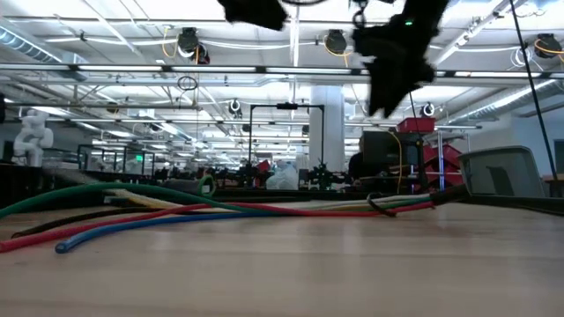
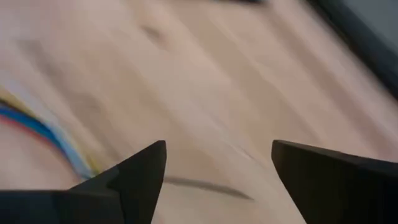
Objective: Ziptie cables
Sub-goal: Wrap the cable wires with a black zip tie
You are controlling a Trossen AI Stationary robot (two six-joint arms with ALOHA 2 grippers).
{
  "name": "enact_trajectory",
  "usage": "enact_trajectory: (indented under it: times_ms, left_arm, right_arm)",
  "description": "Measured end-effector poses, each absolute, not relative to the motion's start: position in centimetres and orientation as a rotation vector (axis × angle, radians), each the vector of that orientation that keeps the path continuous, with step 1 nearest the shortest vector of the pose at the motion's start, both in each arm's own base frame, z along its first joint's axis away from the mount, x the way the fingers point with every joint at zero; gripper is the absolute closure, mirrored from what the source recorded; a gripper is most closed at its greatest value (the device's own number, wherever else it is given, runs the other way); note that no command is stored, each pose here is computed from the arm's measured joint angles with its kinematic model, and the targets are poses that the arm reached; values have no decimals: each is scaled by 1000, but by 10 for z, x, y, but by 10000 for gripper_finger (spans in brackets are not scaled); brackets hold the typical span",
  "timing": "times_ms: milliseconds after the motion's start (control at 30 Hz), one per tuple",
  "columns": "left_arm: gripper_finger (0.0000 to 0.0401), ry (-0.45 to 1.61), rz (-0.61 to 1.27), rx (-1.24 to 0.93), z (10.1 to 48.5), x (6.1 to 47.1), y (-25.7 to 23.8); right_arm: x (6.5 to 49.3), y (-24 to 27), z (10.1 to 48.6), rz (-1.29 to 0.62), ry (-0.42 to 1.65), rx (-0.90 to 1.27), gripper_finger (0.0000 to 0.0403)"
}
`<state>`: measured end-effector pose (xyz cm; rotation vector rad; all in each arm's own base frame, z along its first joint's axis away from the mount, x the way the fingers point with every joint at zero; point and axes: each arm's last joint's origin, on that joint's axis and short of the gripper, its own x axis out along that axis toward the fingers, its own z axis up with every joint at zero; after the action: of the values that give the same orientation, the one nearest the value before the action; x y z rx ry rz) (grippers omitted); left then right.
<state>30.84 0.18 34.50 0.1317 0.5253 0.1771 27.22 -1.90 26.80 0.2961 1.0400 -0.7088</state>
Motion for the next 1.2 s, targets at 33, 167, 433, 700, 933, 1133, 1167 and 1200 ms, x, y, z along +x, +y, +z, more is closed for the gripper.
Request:
enact_trajectory:
  times_ms: [33,167,433,700,933,1133,1167,1200]
  left_arm:
    - [206,465,145,87,332,315,3]
    - [206,368,93,-166,268,342,9]
    - [206,489,55,-551,203,388,4]
    - [205,519,52,-638,195,397,4]
    - [205,541,104,-631,192,396,9]
    - [205,541,122,-598,191,395,9]
    - [205,541,122,-598,191,395,9]
    - [205,541,124,-598,191,395,9]
  right_arm:
    - [261,-19,273,-750,1059,290,125]
    - [219,-15,284,-802,993,411,145]
    - [175,7,217,-612,654,1017,165]
    - [173,24,153,-483,348,1417,165]
    - [172,40,145,-657,189,1494,165]
    - [177,47,127,-774,152,1624,165]
    - [179,48,125,-783,151,1636,165]
    - [181,50,124,-790,151,1637,165]
